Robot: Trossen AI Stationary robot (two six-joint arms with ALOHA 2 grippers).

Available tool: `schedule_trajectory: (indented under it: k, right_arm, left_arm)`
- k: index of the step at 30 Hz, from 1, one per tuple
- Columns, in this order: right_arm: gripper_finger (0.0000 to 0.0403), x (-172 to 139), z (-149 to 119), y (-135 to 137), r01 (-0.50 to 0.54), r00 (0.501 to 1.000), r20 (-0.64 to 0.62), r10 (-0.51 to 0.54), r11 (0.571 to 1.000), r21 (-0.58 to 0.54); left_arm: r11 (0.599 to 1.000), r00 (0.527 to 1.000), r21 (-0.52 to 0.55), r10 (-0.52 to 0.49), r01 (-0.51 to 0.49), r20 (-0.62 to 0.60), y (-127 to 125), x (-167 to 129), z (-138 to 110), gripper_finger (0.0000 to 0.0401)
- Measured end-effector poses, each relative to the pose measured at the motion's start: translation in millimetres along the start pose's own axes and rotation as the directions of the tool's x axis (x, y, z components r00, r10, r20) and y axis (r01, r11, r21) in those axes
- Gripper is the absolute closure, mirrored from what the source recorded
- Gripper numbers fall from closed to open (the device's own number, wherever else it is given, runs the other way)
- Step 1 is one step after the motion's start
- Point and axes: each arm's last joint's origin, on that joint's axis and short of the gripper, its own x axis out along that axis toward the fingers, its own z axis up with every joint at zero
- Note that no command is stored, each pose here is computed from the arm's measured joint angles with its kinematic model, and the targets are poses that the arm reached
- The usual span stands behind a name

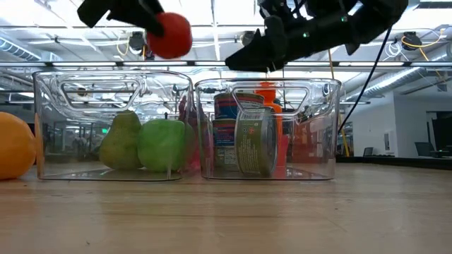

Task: Pick & Place Food Item
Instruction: Put the red apple into the left transparent bin

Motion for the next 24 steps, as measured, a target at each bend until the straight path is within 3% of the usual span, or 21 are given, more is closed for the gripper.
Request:
schedule_trajectory:
  k: [4,8,13,19,24]
  right_arm:
    - [0.0233,-1,-3,0,0.0,1.0,0.005,0.0,1.0,0.016]
    - [0.0211,-1,2,-2,-0.012,0.999,0.052,0.006,0.994,0.105]
    - [0.0123,-2,9,3,-0.196,0.976,0.142,0.164,0.948,0.249]
    - [0.0014,-6,20,11,-0.234,0.955,0.243,0.17,0.936,0.263]
    - [0.0019,-9,26,21,-0.27,0.935,0.295,0.195,0.933,0.237]
  left_arm:
    - [1.0,0.999,-0.004,0.003,-0.003,0.045,-1,-3,7,0.0236]
    - [1.0,0.997,0.001,-0.012,0.012,0.081,-1,-5,13,0.0236]
    - [0.998,0.992,-0.016,-0.056,0.058,0.113,-2,-6,16,0.0236]
    - [0.997,0.99,-0.011,-0.076,0.078,0.116,-1,-3,17,0.0236]
    - [0.997,0.993,-0.021,-0.067,0.069,0.101,2,2,17,0.0236]
